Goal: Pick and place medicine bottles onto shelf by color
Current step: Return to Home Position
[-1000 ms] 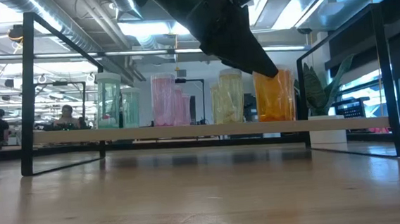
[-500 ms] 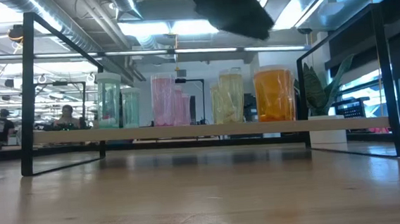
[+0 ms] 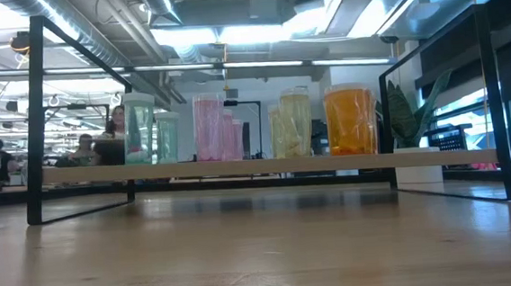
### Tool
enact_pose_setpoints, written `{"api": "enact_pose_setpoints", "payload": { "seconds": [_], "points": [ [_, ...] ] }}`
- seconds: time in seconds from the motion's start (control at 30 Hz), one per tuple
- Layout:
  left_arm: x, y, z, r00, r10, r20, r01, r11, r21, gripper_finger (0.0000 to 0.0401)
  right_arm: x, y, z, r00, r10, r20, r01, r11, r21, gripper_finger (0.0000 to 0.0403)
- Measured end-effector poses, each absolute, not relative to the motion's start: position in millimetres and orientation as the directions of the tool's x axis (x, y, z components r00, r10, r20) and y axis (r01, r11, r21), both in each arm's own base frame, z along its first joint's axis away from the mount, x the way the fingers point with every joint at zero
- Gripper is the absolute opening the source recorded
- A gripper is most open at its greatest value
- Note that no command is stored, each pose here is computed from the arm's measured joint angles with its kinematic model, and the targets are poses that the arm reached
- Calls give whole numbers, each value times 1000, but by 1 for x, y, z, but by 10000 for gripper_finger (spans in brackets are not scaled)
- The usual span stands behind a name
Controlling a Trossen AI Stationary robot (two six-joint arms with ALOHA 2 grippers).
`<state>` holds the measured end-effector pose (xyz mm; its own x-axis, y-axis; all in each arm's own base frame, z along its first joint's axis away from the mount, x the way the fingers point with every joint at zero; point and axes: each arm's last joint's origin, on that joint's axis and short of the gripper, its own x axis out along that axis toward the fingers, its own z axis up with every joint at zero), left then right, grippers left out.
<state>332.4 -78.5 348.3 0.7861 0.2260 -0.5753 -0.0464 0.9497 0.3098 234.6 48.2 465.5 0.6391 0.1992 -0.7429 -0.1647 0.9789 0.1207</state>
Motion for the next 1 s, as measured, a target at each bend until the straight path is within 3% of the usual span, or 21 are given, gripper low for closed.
{"api": "enact_pose_setpoints", "payload": {
  "seconds": [0.3,0.63,0.7,0.87,1.0],
  "points": [
    [250,-64,404,809,242,-536,-154,967,203,7,235,48,466,644,200,-738,-166,979,120,268],
    [167,-55,426,783,312,-537,-257,950,178,3,247,50,473,726,212,-655,-207,975,85,268],
    [156,-52,426,773,350,-528,-288,937,199,3,247,49,472,733,161,-661,-185,982,34,263],
    [130,-48,419,782,372,-501,-321,928,188,2,245,42,470,735,-56,-676,-38,992,-124,210],
    [113,-43,407,800,351,-486,-305,936,173,1,240,41,471,734,-69,-675,-76,980,-183,132]
  ]
}}
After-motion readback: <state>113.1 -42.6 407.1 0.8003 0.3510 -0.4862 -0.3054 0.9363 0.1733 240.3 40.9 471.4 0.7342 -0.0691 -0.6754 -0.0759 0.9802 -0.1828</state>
